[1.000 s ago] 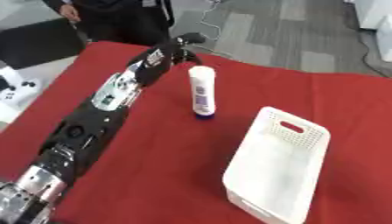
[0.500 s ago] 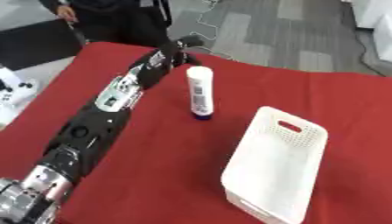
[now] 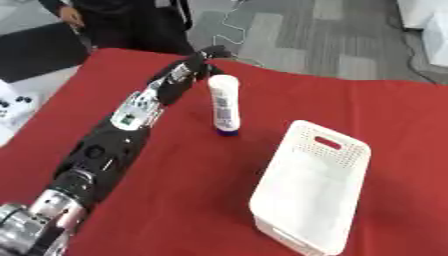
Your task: Pick up objects on the table and place them in the box.
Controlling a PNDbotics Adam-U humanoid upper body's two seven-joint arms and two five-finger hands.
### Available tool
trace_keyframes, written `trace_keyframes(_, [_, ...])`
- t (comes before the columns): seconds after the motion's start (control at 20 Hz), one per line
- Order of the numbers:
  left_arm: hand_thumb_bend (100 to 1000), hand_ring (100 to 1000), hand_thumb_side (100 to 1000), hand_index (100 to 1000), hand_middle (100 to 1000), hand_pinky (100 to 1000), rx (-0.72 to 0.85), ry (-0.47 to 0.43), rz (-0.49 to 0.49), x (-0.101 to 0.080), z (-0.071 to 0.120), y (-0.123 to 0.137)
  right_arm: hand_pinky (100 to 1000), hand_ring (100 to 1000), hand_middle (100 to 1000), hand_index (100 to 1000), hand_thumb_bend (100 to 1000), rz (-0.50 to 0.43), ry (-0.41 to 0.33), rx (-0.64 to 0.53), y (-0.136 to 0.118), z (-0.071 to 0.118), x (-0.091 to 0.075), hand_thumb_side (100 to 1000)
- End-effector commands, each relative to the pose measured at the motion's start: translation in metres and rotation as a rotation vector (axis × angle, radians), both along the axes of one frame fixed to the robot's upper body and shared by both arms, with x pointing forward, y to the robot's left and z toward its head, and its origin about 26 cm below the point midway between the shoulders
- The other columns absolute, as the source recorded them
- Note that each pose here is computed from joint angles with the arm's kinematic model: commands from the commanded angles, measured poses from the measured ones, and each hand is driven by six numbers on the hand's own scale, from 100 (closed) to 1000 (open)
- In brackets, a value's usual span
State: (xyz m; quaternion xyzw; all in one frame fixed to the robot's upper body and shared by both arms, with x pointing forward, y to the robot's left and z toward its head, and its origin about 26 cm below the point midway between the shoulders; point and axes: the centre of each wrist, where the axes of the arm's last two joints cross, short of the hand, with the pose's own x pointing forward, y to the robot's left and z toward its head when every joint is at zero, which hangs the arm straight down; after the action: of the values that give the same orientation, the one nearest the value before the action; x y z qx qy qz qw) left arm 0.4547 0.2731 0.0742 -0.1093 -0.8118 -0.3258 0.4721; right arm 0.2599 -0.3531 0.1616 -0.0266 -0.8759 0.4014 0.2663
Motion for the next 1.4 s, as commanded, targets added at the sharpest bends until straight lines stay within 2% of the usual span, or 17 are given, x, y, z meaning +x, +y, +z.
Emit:
trace_keyframes(0.05, [452, 704, 1000, 1000, 892, 853, -0.007, -0.046, 0.007, 0.0058, 0.0132, 0.0004, 159, 334, 398, 423, 100, 0.174, -0.183, -0.265, -0.0009, 0.0109, 0.0005, 1000])
trace_keyframes(0.25, [452, 707, 999, 1000, 891, 859, 0.011, -0.069, 0.016, 0.0068, 0.0119, 0.0030, 159, 334, 397, 424, 100, 0.175, -0.183, -0.265, -0.0010, 0.0114, 0.0006, 1000])
trace_keyframes(0.4, [455, 726, 938, 1000, 906, 880, 0.023, -0.084, 0.010, 0.0071, 0.0101, 0.0038, 159, 334, 397, 425, 100, 0.177, -0.183, -0.265, -0.0009, 0.0116, 0.0008, 1000])
trace_keyframes(0.7, [323, 761, 849, 1000, 951, 933, 0.082, -0.098, -0.052, 0.0078, 0.0081, 0.0032, 159, 334, 397, 425, 100, 0.178, -0.182, -0.266, -0.0008, 0.0116, 0.0008, 1000])
trace_keyframes(1.1, [236, 748, 805, 1000, 918, 968, 0.178, -0.118, -0.108, 0.0107, 0.0134, 0.0054, 159, 334, 397, 424, 100, 0.180, -0.185, -0.266, -0.0008, 0.0128, 0.0013, 1000])
trace_keyframes(1.15, [184, 743, 761, 1000, 921, 987, 0.191, -0.125, -0.116, 0.0111, 0.0145, 0.0055, 160, 334, 397, 424, 100, 0.180, -0.185, -0.265, -0.0008, 0.0129, 0.0013, 1000])
trace_keyframes(1.2, [213, 740, 789, 1000, 917, 974, 0.202, -0.130, -0.124, 0.0114, 0.0151, 0.0053, 159, 334, 397, 424, 100, 0.181, -0.185, -0.265, -0.0009, 0.0131, 0.0013, 1000])
trace_keyframes(1.25, [144, 748, 730, 1000, 921, 1000, 0.210, -0.135, -0.130, 0.0116, 0.0153, 0.0049, 160, 335, 397, 422, 100, 0.181, -0.186, -0.266, -0.0010, 0.0133, 0.0014, 996])
trace_keyframes(1.4, [109, 749, 710, 1000, 918, 1000, 0.228, -0.139, -0.144, 0.0122, 0.0156, 0.0049, 160, 335, 397, 422, 100, 0.181, -0.189, -0.265, -0.0011, 0.0144, 0.0018, 997])
